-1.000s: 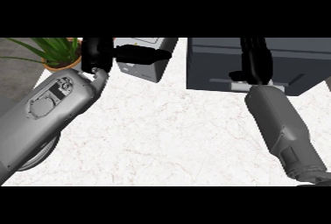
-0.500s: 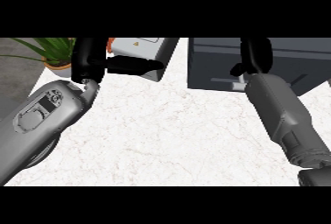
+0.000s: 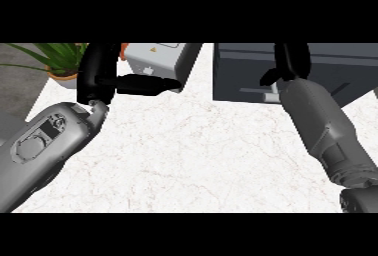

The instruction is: Pick up the can, place it into the drawer and close the drawer

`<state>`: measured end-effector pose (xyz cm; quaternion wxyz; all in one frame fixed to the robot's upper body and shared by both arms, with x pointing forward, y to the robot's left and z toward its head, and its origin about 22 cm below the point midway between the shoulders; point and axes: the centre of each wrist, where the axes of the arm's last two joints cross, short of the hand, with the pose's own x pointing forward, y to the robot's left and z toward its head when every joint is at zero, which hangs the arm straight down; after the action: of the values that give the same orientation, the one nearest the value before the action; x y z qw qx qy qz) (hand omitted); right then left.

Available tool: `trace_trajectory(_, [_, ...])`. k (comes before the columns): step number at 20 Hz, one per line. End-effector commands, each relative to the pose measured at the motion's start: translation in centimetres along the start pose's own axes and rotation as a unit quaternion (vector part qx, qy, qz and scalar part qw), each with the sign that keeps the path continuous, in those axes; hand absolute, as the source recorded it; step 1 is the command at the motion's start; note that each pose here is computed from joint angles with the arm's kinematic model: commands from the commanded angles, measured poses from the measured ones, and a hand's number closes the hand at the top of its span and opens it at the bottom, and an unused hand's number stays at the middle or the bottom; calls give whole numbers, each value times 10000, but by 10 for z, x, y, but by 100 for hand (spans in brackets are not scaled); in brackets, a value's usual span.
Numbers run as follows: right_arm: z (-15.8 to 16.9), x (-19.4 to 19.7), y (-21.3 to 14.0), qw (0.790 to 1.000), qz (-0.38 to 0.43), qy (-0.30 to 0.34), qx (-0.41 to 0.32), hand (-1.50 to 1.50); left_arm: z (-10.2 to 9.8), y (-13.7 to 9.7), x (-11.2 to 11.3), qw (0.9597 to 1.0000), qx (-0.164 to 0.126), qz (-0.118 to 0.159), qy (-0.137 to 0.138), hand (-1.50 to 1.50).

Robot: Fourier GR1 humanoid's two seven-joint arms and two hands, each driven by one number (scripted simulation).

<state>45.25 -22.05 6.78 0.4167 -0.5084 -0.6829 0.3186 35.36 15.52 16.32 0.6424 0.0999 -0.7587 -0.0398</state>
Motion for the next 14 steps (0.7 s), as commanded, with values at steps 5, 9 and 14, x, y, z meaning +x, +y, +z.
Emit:
trace_trajectory(5, [-30, 57, -13, 9793, -1969, 166, -435, -150, 7, 16, -17, 10000, 27, -10, 72, -150])
trace_trajectory(9, [-26, 57, -9, 9564, -2835, 361, -603, -150, 10, 23, -19, 9998, 97, -6, 161, -150])
trace_trajectory(14, [-39, 60, -22, 9311, -3577, 516, -500, -150, 17, 29, -33, 9997, 235, -82, 50, -150])
